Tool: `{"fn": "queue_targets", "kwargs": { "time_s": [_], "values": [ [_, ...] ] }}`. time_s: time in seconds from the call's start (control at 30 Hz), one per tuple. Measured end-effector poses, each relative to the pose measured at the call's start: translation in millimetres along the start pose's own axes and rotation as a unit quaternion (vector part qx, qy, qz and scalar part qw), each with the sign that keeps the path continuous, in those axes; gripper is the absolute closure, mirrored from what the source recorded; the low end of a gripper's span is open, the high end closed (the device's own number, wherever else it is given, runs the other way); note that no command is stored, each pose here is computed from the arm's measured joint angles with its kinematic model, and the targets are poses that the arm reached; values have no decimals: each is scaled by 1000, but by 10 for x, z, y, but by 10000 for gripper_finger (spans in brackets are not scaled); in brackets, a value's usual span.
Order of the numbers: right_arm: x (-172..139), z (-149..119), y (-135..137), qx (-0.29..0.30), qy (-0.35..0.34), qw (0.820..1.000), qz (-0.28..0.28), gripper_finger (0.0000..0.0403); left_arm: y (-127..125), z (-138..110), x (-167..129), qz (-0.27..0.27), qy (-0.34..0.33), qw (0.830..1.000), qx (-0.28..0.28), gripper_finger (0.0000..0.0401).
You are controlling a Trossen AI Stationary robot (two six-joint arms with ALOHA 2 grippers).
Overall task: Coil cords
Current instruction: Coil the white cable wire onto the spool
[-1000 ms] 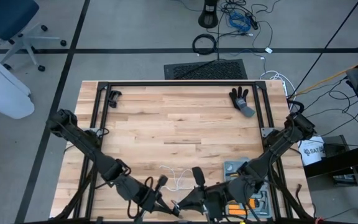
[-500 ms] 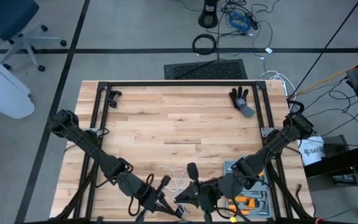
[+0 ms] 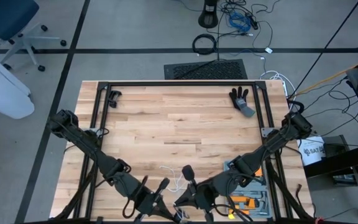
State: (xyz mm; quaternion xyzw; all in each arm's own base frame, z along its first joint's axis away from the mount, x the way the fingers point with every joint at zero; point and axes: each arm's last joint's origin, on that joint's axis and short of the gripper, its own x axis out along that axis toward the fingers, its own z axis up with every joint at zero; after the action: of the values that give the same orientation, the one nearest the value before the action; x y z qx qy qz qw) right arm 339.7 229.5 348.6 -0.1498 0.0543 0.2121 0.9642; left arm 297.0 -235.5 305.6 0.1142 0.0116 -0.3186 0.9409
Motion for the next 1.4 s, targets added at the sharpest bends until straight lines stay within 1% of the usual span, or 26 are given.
{"fn": "queue_targets", "kwargs": {
  "time_s": [0.07, 0.27, 0.47, 0.57, 0.67, 0.77, 0.83, 0.93, 1.0, 1.07, 1.17, 1.27, 1.4],
  "values": [
    [16, -19, 0, 2, 2, 1000, 8, 403, 3, 12, 0, 1, -6, 1000, 6, 399],
    [82, -94, -79, 13, 13, 1000, -6, 403, -11, 29, -1, 1, -14, 1000, 6, 399],
    [89, -112, -126, 44, 18, 999, -17, 399, -42, 36, -2, -18, -18, 1000, 6, 399],
    [85, -141, -111, 47, 36, 998, -26, 379, -58, 40, -3, -29, -21, 999, 7, 399],
    [51, -168, -129, 52, 65, 995, -61, 349, -71, 45, -3, -37, -24, 999, 7, 399],
    [-84, -99, -128, 48, 83, 990, -99, 315, -75, 42, -4, -43, -23, 999, 7, 399],
    [-227, -13, -85, 48, 92, 989, -103, 295, -72, 39, -4, -43, -22, 999, 9, 399],
    [-442, 89, 43, 57, 107, 989, -82, 272, -75, 37, -4, -44, -20, 999, 9, 399],
    [-556, 141, 152, 59, 113, 990, -66, 263, -73, 37, -4, -44, -20, 999, 9, 399],
    [-620, 177, 260, 56, 113, 990, -62, 260, -73, 36, -4, -44, -20, 999, 9, 399],
    [-657, 191, 410, 32, 114, 992, -45, 260, -70, 36, -4, -43, -20, 999, 9, 399],
    [-628, 185, 512, 11, 109, 993, -34, 263, -70, 36, -4, -43, -20, 999, 9, 399],
    [-502, 167, 547, 5, 86, 996, -39, 260, -66, 35, -4, -43, -20, 999, 9, 399]
  ]
}}
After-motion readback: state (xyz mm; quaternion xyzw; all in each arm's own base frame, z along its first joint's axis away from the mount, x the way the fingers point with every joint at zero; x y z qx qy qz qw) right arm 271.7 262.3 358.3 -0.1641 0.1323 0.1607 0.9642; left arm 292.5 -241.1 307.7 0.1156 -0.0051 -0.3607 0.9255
